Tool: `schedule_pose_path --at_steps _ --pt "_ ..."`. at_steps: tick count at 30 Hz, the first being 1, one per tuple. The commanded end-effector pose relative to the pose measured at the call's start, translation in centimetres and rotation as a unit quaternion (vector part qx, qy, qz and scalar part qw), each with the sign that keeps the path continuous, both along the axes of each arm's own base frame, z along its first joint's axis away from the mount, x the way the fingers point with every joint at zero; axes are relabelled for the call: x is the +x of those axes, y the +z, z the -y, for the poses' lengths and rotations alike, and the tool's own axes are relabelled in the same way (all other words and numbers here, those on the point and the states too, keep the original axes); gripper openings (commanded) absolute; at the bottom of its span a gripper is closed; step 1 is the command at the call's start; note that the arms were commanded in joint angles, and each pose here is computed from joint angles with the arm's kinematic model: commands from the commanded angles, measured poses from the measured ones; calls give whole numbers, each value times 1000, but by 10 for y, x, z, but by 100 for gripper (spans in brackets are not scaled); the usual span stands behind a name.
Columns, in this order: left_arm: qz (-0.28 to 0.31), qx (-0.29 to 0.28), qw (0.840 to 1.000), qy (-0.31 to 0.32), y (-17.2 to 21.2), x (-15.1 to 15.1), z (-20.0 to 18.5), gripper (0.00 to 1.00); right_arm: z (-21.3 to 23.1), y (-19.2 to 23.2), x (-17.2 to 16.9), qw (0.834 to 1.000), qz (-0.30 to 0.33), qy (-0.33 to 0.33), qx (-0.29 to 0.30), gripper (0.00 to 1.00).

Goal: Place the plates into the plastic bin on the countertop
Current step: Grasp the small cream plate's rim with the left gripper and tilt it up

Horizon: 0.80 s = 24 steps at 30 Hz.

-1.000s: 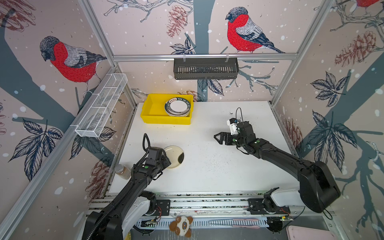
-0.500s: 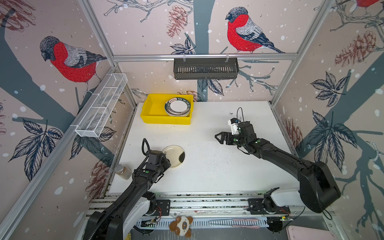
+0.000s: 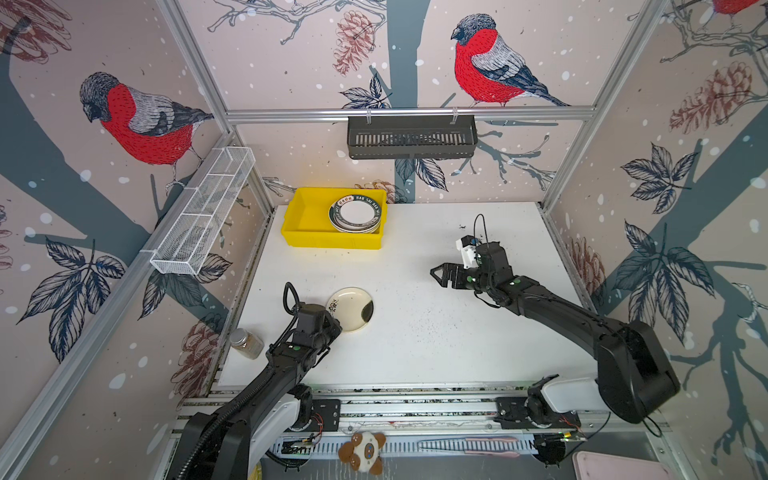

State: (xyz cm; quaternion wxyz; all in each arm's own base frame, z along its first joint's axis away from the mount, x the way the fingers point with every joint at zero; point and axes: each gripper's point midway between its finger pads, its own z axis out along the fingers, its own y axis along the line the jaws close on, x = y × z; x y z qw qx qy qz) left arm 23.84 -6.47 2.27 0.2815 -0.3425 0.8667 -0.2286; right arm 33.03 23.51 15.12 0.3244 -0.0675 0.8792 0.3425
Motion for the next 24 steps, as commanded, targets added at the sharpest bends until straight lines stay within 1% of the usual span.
schedule_pose_path --at_steps 1,3,5,7,11,12,15,16,18,24 --pt "1 6 1000 18 -2 1 -6 27 -2 3 2 1000 1 0 6 95" --pt "-1 7 1000 22 -5 -1 -7 25 -1 2 2 1000 -1 -1 6 92" --pt "-1 3 1000 23 -7 -2 -7 23 1 1 2 1000 -4 -4 5 91" --pt "0 3 1000 24 -8 -2 -7 19 2 0 3 1000 -6 -7 6 91" --pt "-1 7 1000 24 -7 -1 -8 19 2 -2 4 1000 -7 -8 7 91" --pt "-1 9 1000 23 -7 -1 -8 16 2 -2 5 1000 -7 -9 8 91" --pt "-3 15 1000 25 -9 -1 -10 13 0 -3 6 1000 -10 -8 9 91" --pt "-5 16 1000 27 -9 -1 -11 9 0 -3 7 1000 -11 -7 8 91" --pt "-5 17 1000 25 -10 -2 -11 3 0 -3 7 1000 -12 -8 8 91" --pt "-2 26 1000 17 -4 4 -11 0 -1 1 8 1000 -7 -7 13 91"
